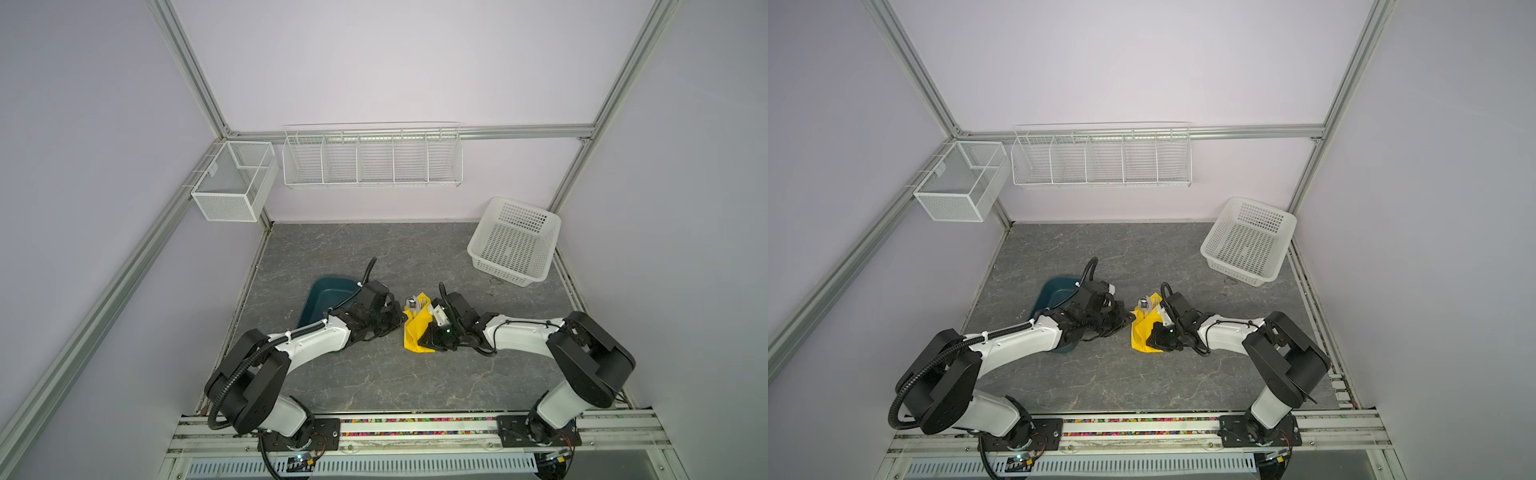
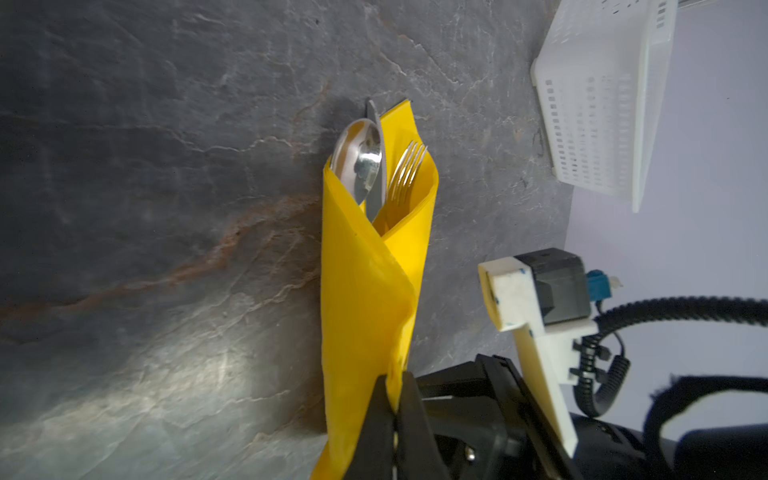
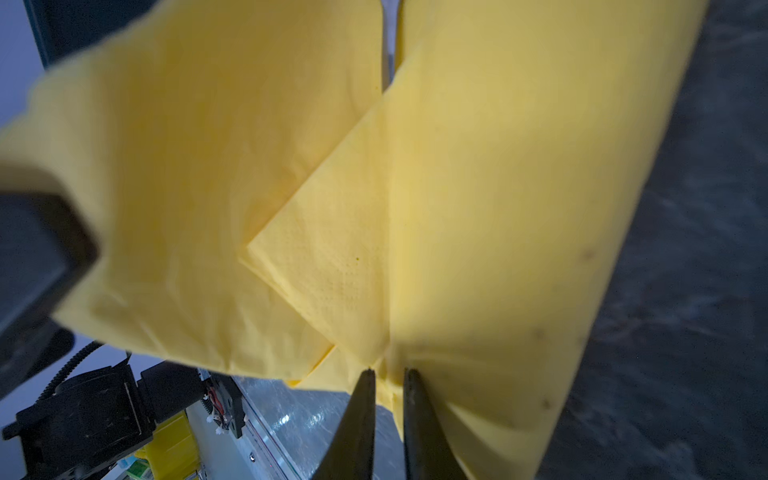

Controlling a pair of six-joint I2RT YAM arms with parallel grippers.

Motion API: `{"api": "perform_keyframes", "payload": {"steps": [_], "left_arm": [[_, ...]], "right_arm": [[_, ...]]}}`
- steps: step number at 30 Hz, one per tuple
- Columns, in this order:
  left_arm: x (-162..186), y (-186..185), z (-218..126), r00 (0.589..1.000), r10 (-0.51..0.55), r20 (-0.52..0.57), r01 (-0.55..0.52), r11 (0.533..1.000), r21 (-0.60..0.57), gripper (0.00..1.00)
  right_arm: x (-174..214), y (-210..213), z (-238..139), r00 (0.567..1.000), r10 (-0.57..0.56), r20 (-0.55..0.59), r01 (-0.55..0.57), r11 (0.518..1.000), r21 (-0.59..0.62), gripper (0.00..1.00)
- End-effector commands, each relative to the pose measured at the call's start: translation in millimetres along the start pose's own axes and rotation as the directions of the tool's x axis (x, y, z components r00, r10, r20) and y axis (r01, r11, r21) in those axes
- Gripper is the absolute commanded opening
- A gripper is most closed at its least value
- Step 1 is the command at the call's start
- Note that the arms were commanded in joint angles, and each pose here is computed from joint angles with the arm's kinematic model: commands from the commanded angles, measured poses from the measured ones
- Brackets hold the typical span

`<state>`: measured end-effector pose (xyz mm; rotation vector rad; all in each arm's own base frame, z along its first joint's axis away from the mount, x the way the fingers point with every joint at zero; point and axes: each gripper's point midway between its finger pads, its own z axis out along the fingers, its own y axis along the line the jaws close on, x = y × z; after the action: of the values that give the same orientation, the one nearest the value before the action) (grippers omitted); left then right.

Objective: Place the utensils on the paper napkin and roll it up

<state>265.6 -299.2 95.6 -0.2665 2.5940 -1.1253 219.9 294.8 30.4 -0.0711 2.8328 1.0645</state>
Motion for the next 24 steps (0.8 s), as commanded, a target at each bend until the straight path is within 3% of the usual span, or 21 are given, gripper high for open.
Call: {"api": "perform_keyframes", "payload": {"steps": [1,24], "left_arm": [[-2,-20,7,0.999,-0.03,-0.011,0.03,0.998,0.054,0.0],[9,-41,55,0.987,-0.132,-0.087,0.144,0.979,0.147,0.0]], "right_arm": [[0,-5,0,1.0,0.015,0.008,-0.015,1.0,0.008,0.17],[-2,5,-9,0.999,0.003,0.035,-0.002,1.0,-0.021,0.17]]}}
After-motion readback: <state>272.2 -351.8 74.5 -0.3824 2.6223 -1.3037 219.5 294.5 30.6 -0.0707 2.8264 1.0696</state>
